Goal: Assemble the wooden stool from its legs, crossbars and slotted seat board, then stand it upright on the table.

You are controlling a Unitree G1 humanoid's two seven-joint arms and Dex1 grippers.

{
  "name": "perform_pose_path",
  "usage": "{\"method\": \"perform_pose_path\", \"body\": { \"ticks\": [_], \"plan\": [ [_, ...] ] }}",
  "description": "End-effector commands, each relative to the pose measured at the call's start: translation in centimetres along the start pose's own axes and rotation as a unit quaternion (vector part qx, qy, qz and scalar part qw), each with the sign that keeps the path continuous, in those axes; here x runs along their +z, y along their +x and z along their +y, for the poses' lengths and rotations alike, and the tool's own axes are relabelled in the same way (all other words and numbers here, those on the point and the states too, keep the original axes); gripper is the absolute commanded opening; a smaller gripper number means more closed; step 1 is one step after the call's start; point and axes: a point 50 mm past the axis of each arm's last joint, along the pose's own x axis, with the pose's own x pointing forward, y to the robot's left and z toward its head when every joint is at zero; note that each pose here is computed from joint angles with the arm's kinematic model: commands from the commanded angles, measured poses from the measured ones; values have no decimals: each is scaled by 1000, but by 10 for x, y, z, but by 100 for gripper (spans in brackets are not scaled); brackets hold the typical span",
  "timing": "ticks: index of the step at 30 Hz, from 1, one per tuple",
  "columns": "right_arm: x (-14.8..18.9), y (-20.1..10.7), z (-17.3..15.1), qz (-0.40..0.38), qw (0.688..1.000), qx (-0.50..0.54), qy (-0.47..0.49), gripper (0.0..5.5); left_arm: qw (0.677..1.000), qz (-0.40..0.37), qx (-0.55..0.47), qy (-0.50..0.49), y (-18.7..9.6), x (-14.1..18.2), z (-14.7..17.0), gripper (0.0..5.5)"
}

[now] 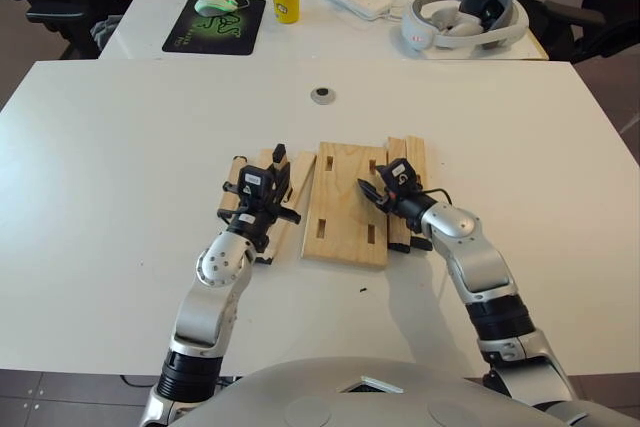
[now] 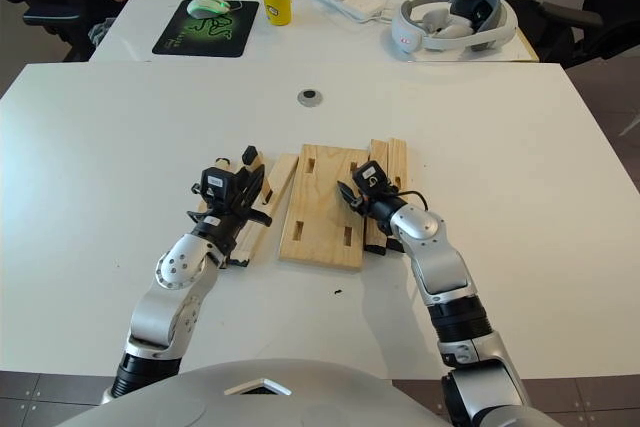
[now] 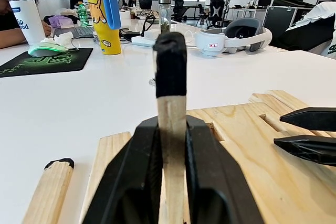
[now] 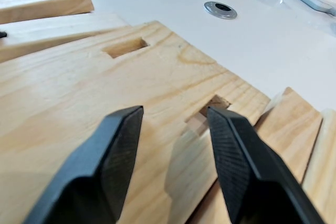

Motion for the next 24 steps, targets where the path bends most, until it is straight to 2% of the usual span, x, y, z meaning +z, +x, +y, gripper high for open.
{"method": "perform_pose_path", "body": {
  "ticks": [1,12,15,17,19,22,24],
  "plan": [
    [-17,1,5,42,999,17,13,225,998,55,-10,-9,-4,-22,-5,79],
    [-19,3,7,38,999,15,20,225,999,-48,-11,-7,6,11,3,243],
    [-25,1,8,43,999,4,27,225,997,-74,-32,-6,9,26,3,289],
    [-27,2,8,40,999,-3,34,225,992,-119,-37,6,8,48,6,319],
    [-28,3,9,36,998,-11,41,225,983,-180,-42,24,7,82,10,319],
    [-29,6,10,29,998,-20,46,225,974,-218,-52,30,9,112,12,319],
    [-28,8,9,24,998,-28,48,225,969,-236,-62,19,14,134,13,291]
  ]
}}
